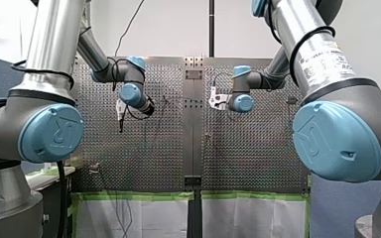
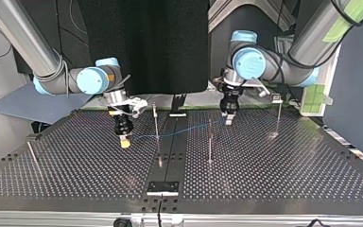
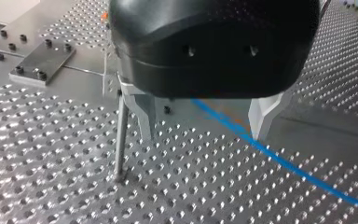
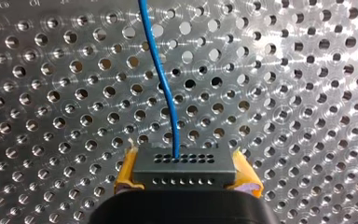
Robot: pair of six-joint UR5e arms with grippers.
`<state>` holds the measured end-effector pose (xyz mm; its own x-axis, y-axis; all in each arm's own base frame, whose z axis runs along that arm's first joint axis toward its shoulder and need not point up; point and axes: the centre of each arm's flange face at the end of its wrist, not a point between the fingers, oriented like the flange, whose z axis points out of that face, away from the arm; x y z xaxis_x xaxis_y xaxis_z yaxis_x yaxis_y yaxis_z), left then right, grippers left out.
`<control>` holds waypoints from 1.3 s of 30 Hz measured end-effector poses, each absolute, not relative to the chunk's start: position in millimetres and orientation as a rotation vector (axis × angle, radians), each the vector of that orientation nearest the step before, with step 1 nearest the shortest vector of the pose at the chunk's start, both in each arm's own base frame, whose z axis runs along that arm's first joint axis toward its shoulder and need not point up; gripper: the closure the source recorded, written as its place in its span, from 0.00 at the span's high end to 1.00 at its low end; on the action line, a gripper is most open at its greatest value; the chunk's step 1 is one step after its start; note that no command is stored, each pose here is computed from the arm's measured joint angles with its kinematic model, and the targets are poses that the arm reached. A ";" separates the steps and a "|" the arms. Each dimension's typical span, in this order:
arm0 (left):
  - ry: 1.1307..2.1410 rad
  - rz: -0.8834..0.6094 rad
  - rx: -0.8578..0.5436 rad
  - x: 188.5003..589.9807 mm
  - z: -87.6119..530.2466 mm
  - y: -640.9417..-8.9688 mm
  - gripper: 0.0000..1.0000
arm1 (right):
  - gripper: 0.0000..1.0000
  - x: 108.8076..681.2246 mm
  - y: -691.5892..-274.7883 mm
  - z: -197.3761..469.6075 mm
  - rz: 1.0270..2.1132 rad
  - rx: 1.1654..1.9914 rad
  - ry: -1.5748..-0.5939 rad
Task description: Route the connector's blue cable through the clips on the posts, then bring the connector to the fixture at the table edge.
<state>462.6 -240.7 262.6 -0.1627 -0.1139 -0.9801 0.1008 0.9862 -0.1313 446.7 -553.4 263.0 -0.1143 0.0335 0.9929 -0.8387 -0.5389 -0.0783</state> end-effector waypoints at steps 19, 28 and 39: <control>1.660 -0.287 -0.007 434.1 306.8 -257.8 1.00 | 0.00 448.1 -552.3 263.1 1.727 1.513 -0.908; 1.665 -0.293 0.014 426.5 305.3 -267.3 1.00 | 0.00 446.6 -553.1 262.8 1.724 1.514 -0.911; 1.685 -0.297 0.028 416.3 295.6 -271.4 1.00 | 0.00 449.4 -550.9 262.3 1.731 1.517 -0.912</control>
